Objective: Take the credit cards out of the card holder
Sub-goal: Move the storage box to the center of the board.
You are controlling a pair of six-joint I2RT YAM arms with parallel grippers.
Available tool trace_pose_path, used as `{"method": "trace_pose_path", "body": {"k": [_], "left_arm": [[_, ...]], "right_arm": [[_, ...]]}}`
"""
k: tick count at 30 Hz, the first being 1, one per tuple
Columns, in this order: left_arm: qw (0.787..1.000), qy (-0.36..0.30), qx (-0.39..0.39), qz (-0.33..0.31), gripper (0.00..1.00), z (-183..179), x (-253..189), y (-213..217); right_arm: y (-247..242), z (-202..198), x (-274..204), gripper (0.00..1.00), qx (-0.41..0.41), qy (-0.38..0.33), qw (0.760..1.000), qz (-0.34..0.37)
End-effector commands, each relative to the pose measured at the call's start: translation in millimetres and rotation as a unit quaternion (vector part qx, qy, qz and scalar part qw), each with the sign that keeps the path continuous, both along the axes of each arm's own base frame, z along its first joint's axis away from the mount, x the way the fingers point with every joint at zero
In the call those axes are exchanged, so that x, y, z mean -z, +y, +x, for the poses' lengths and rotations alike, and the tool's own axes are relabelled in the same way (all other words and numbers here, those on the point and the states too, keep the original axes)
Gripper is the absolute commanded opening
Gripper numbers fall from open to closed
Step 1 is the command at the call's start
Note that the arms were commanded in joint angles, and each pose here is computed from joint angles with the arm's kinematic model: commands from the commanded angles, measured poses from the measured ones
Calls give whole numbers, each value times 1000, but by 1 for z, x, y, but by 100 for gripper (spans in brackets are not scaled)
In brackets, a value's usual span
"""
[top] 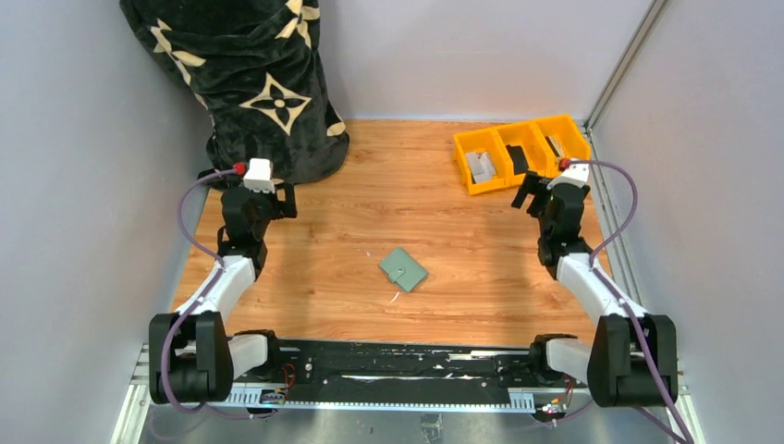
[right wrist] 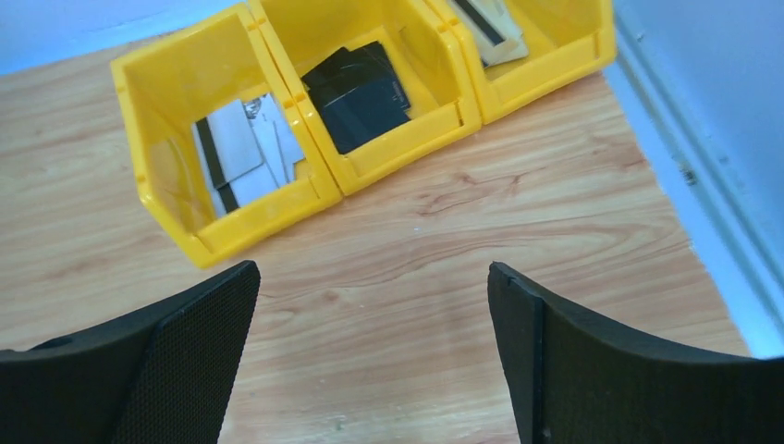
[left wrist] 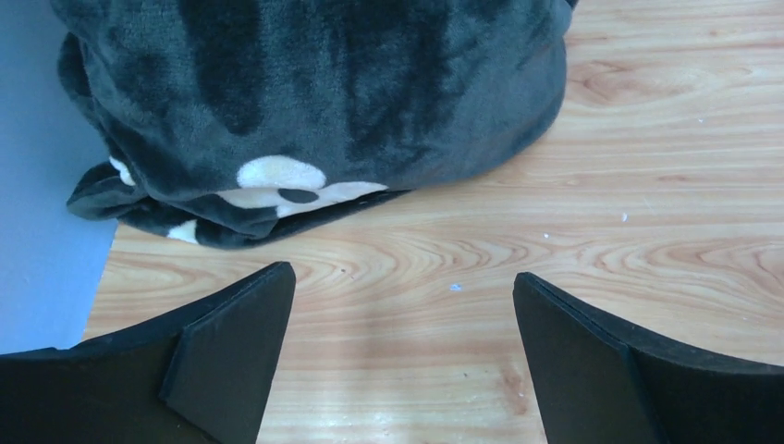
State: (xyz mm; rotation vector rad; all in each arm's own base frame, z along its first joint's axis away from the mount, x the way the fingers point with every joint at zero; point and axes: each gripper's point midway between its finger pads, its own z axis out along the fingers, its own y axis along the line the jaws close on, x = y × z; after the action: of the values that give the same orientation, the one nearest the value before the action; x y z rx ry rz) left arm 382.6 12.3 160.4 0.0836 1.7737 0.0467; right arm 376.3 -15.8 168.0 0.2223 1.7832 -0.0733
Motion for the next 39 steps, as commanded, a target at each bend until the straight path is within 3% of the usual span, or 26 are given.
{"method": "trace_pose_path", "body": {"k": [1,4,9,15,28,31,36,39], "left_arm": [[997,73,33,-8,100,-18,1,-10],[993,108,34,-12,100,-22,-12,-10],[981,182,67,-6,100,-40,-24,-18],[972,200,119,-12,100,-68,-29,-35],[971,203,124,-9,100,-83,-43,-37],[970,209,123,-9,100,-82,-41,-37],[970,209,125,-12,100,-83,-43,-38],[970,205,129,-13,100,-84,-45,-39]], "right_arm": [[8,18,0,97,1,48,991,125],[29,50,-15,97,-67,69,987,127],[33,91,5,97,-77,115,983,123],[23,122,37,96,-58,189,977,79],[17,159,61,71,-74,204,976,31],[42,163,60,64,-102,200,974,18],[48,164,64,57,-107,205,973,12],[51,163,65,48,-107,204,973,13]]}}
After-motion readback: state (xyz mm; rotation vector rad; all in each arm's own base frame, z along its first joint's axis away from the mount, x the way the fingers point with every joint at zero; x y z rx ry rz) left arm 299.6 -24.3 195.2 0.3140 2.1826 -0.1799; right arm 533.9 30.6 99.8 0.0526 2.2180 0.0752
